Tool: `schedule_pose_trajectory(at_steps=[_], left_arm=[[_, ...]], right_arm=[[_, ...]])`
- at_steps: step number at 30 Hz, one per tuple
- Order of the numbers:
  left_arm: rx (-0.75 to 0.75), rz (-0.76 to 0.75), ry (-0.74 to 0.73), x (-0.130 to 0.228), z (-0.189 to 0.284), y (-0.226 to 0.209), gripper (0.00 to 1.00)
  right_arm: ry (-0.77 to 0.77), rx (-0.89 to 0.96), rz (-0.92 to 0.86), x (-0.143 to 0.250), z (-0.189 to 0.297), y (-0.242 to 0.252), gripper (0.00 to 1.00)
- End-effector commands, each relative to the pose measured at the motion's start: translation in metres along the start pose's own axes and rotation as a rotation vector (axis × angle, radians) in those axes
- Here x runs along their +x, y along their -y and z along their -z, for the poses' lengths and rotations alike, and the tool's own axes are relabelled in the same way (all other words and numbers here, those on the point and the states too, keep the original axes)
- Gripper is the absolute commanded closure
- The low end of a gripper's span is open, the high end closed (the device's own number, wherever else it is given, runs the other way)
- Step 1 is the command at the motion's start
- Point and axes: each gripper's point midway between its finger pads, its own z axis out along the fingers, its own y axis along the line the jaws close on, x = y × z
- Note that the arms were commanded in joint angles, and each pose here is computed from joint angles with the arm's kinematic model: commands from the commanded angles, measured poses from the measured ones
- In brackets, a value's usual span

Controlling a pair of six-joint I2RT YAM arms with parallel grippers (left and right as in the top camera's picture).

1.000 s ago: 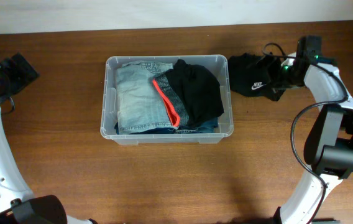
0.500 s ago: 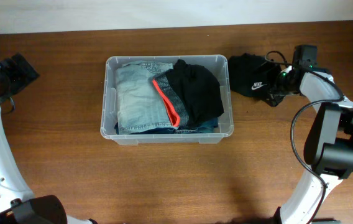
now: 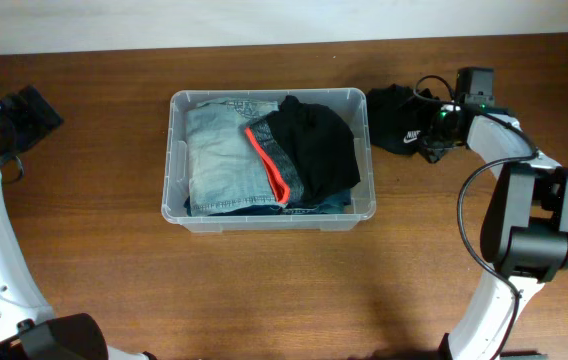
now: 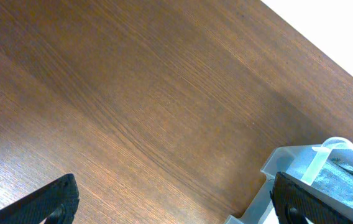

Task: Pack container
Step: 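Lower the right gripper onto the black Nike cap and grasp, then lift and carry the black Nike cap over the bin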

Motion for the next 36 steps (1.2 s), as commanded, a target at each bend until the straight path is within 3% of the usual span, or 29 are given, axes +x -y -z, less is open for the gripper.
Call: schedule_pose_trajectory(at_steps=[1,4,10,21,25,28,36], left_arm=[[-0.012,0.008,-0.013,0.002,-0.006,-0.003,0.01],[-0.012,0.008,-0.013,0.002,-0.006,-0.003,0.01],[-0.012,0.008,-0.013,0.002,-0.006,-0.003,0.01],[-0.012,0.008,-0.013,0.002,-0.006,-0.003,0.01],[-0.012,0.008,-0.013,0.002,-0.006,-0.003,0.01],[-0.012,0.008,-0.013,0.002,-0.006,-0.003,0.01],[-0.012,0.008,-0.013,0.002,-0.006,-0.003,0.01]], right_arm=[[-0.032,0.112,-0.044,0.012,-0.037,0.039,0.01],[-0.036,0.142,-0.057,0.013,-0.046,0.050,0.06],[-0.028,0.211,-0.075,0.014,-0.056,0.072,0.41],[-0.027,0.243,-0.042,0.012,-0.053,0.077,0.88],[-0.064,0.179,0.024,0.005,-0.043,0.058,0.94],[-0.101,0.033,0.080,-0.005,-0.023,0.022,0.96],[-0.177,-0.466,0.291,-0.005,0.094,-0.114,0.96]])
